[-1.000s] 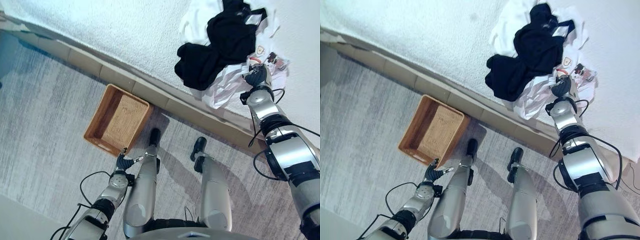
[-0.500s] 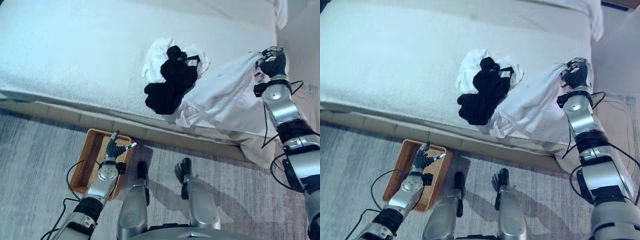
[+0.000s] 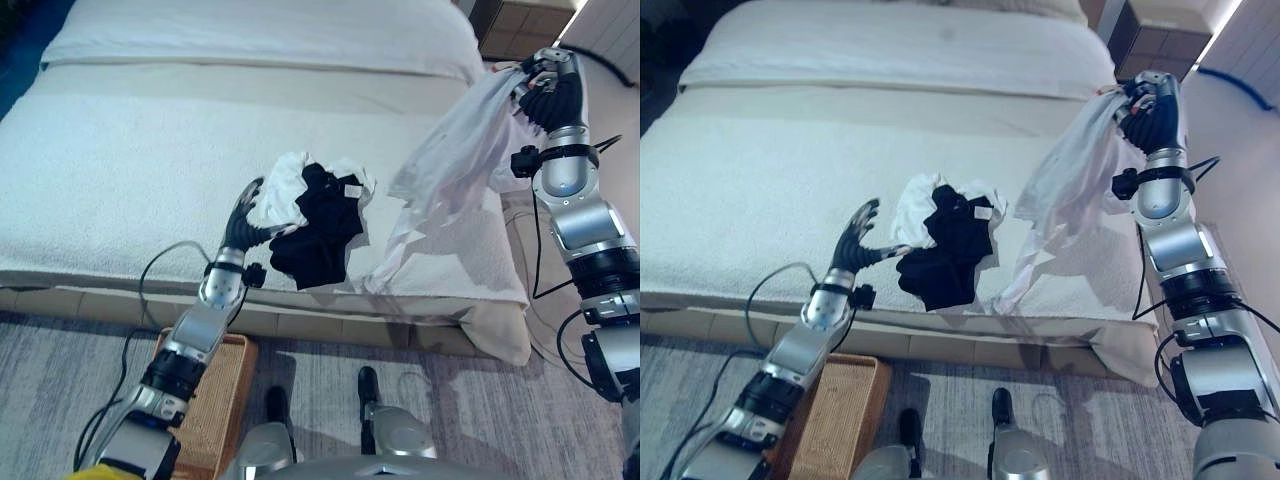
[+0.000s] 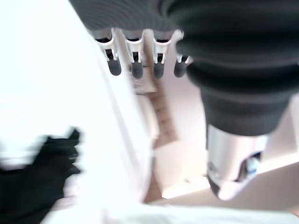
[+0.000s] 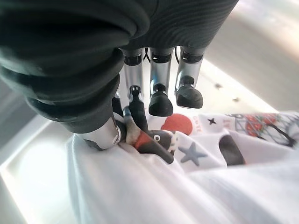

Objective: Pick up clothes into the bucket

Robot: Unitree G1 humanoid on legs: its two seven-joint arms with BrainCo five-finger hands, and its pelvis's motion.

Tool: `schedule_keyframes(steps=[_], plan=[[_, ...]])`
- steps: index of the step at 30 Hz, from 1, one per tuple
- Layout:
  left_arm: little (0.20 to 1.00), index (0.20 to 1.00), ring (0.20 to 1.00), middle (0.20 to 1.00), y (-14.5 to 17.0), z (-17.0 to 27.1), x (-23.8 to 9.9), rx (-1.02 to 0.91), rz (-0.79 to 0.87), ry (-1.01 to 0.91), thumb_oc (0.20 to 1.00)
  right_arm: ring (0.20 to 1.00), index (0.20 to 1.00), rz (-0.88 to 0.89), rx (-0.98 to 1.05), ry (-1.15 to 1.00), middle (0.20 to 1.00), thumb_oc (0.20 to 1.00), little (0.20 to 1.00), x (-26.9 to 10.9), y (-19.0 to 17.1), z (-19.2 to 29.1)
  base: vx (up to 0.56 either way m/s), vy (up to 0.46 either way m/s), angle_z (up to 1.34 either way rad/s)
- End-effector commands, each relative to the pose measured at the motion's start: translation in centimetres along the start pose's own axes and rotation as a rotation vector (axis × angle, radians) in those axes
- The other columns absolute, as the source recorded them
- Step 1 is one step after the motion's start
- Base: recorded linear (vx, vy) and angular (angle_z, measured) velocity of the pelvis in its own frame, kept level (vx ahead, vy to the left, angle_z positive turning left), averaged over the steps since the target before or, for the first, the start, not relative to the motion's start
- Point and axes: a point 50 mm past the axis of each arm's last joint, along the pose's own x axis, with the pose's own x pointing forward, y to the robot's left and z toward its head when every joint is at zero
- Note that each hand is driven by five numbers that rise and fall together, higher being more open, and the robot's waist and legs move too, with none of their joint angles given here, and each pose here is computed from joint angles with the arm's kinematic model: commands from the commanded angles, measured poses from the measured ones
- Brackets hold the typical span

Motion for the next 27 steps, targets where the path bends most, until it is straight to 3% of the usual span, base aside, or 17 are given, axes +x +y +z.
schedule_keyframes(steps=[1, 13, 20, 26, 27], plan=[[1.000, 1.000, 1.000, 1.000, -0.9, 1.9, 1.1, 0.078, -0.087, -0.100, 1.000, 0.200, 0.200, 0.109, 0.093, -0.172, 0.200, 0.200, 0.200, 0.5, 0.6, 3.8, 0.10, -0.005, -0.10], [1.000, 1.000, 1.000, 1.000, -7.1, 6.4, 3.3, -0.021, -0.426, -0.204, 1.000, 0.200, 0.200, 0.565, 0.356, -0.344, 0.200, 0.200, 0.200, -2.2, 5.3, 9.2, 0.05, -0.004, -0.01], [1.000, 1.000, 1.000, 1.000, -9.1, 5.7, 2.7, -0.100, -0.507, -0.137, 1.000, 0.200, 0.200, 0.640, 0.427, -0.390, 0.200, 0.200, 0.200, -3.3, 5.7, 10.5, 0.00, 0.000, 0.00], [1.000, 1.000, 1.000, 1.000, -11.7, 4.4, 1.1, -0.283, -0.666, -0.006, 1.000, 0.200, 0.200, 0.670, 0.468, -0.409, 0.200, 0.200, 0.200, -4.0, 5.3, 11.0, 0.00, 0.003, 0.02], [0.871, 0.871, 0.871, 0.871, -12.1, 4.3, 0.6, -0.336, -0.703, 0.027, 0.871, 0.200, 0.200, 0.672, 0.471, -0.409, 0.200, 0.200, 0.200, -4.2, 5.3, 10.9, -0.01, 0.006, 0.08]])
